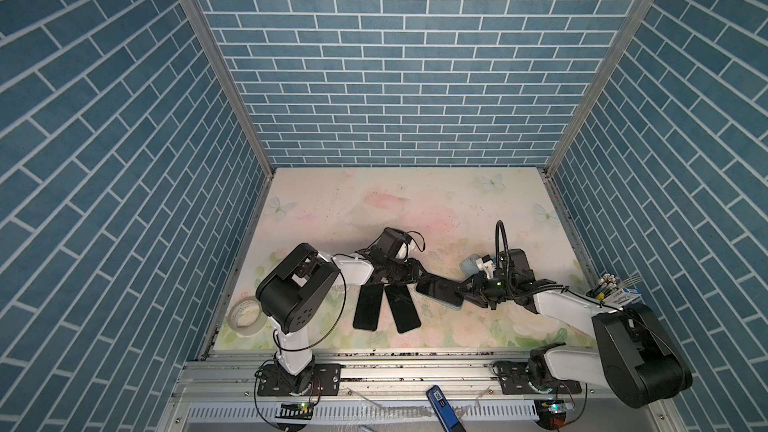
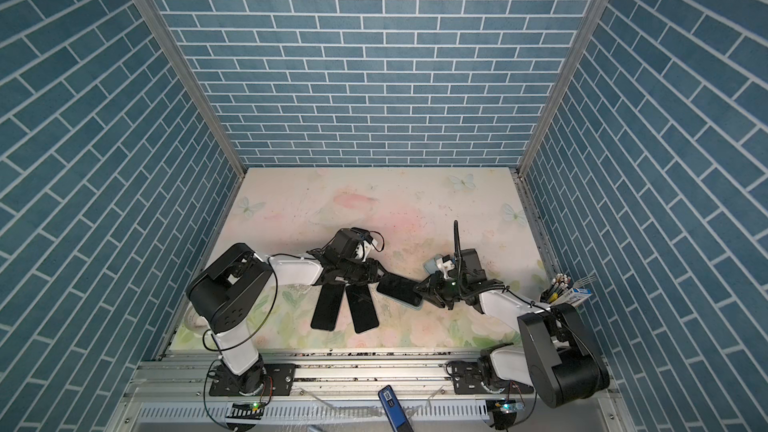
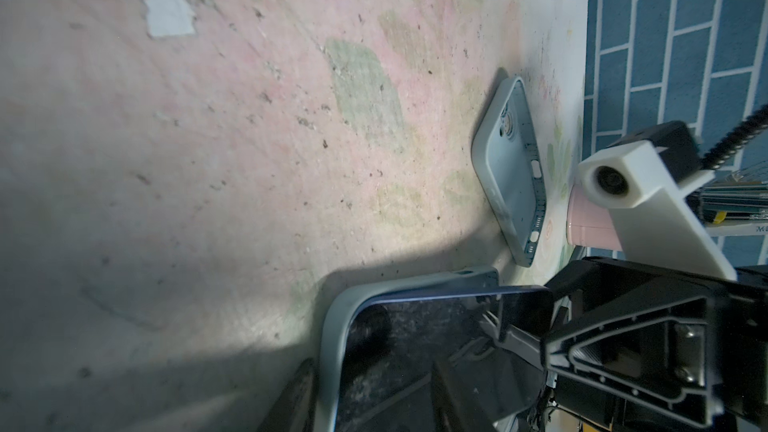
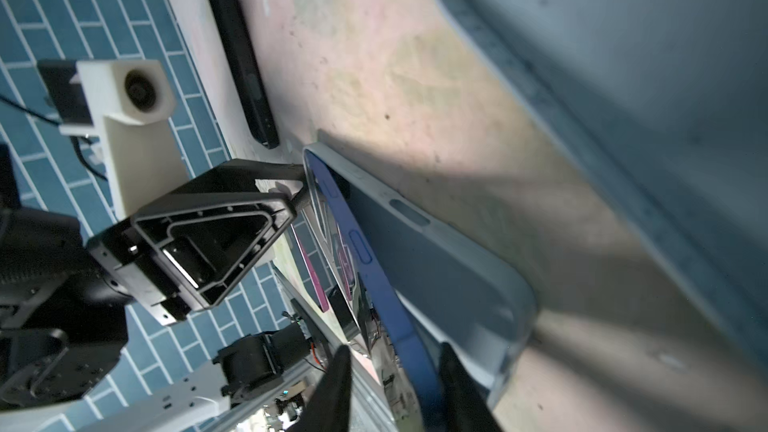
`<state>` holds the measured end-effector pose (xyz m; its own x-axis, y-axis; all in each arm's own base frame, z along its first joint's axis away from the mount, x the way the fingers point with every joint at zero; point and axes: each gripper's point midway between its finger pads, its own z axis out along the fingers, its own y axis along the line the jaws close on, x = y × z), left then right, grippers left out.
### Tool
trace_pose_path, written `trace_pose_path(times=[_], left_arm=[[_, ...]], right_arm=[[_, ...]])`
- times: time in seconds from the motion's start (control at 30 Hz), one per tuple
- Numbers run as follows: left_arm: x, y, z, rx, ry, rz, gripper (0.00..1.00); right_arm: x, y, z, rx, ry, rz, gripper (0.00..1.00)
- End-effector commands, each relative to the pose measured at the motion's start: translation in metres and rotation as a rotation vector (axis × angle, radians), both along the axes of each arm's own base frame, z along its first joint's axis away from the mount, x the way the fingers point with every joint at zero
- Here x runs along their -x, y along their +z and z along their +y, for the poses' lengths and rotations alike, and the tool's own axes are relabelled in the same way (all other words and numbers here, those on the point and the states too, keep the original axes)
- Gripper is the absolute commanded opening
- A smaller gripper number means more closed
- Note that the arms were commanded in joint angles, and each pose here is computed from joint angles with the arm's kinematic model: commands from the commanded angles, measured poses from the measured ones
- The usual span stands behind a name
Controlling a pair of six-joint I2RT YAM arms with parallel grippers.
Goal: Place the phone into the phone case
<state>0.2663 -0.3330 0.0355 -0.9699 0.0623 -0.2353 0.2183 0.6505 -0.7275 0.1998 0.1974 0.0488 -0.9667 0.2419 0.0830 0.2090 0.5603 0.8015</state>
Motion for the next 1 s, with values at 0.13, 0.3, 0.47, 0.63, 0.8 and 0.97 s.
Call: trace_pose_path(times=[0.13, 0.3, 0.47, 0.63, 0.8, 0.97], left_arm=[[0.005, -0.003, 0.001, -0.008, -0.016, 0.008, 0.46], [0.005, 0.000, 0.009, -0.062, 0.010, -0.036, 0.45], [0.010, -0.002, 0.012, -0.202, -0.005, -0.081, 0.45], [0.017, -0.008, 0.004, -0.331, -0.058, -0.107, 0.41], [0.020, -0.011, 0.008, -0.400, -0.054, -0.110, 0.38], [0.021, -0.016, 0.019, -0.470, -0.026, -0.089, 0.37]], right_arm=[[0.002, 0.010, -0.008, 0.070, 0.027, -0.034, 0.53], [0.007, 0.012, -0.019, 0.152, 0.043, -0.047, 0.52], [0.014, 0.014, -0.025, 0.178, 0.039, -0.054, 0.44], [0.019, 0.011, -0.028, 0.192, 0.039, -0.045, 0.36], [0.025, 0.006, -0.030, 0.195, 0.040, -0.031, 0.32], [0.028, 0.005, -0.031, 0.199, 0.041, -0.030, 0.32]])
